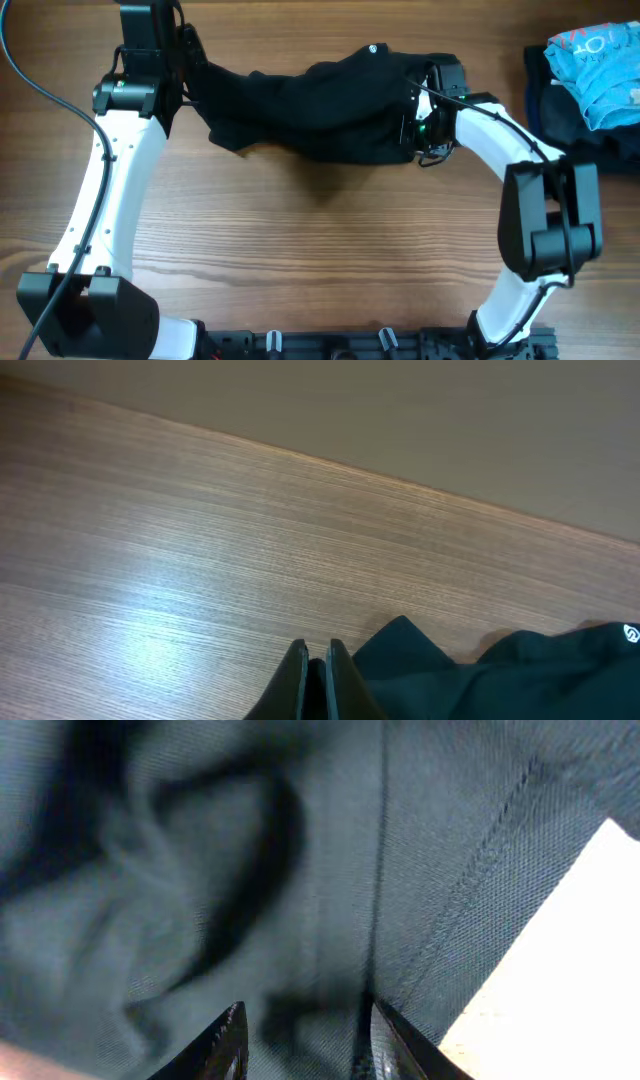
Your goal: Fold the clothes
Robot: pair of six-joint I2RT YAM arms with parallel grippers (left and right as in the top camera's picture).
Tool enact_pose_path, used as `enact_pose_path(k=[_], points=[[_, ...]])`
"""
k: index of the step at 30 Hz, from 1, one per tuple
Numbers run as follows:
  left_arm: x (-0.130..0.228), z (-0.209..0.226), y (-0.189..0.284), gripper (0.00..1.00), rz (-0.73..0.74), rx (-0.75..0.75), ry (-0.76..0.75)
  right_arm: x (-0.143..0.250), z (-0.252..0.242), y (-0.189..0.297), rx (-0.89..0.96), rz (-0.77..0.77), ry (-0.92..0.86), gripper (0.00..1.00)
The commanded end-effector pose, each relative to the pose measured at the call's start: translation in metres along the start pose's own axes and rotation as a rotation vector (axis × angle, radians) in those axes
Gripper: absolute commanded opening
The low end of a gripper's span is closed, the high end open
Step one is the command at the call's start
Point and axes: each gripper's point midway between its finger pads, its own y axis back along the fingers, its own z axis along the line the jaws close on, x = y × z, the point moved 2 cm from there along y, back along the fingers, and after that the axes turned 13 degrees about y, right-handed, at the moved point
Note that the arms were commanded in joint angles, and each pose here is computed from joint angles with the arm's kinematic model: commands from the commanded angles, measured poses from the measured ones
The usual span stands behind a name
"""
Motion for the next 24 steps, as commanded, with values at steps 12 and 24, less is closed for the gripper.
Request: enact_pose_path(k=[12, 24], points=[[-0.003, 0.004, -0.003, 0.04, -0.009, -0.017, 0.018, 0.002, 0.006, -0.015, -0.052, 0.037, -0.032, 0.04], [-0.017, 0.005, 0.005, 0.04, -0.069, -0.027, 0.028, -0.091, 0.017, 0.146, -0.017, -0.121, 0.099, 0.04]])
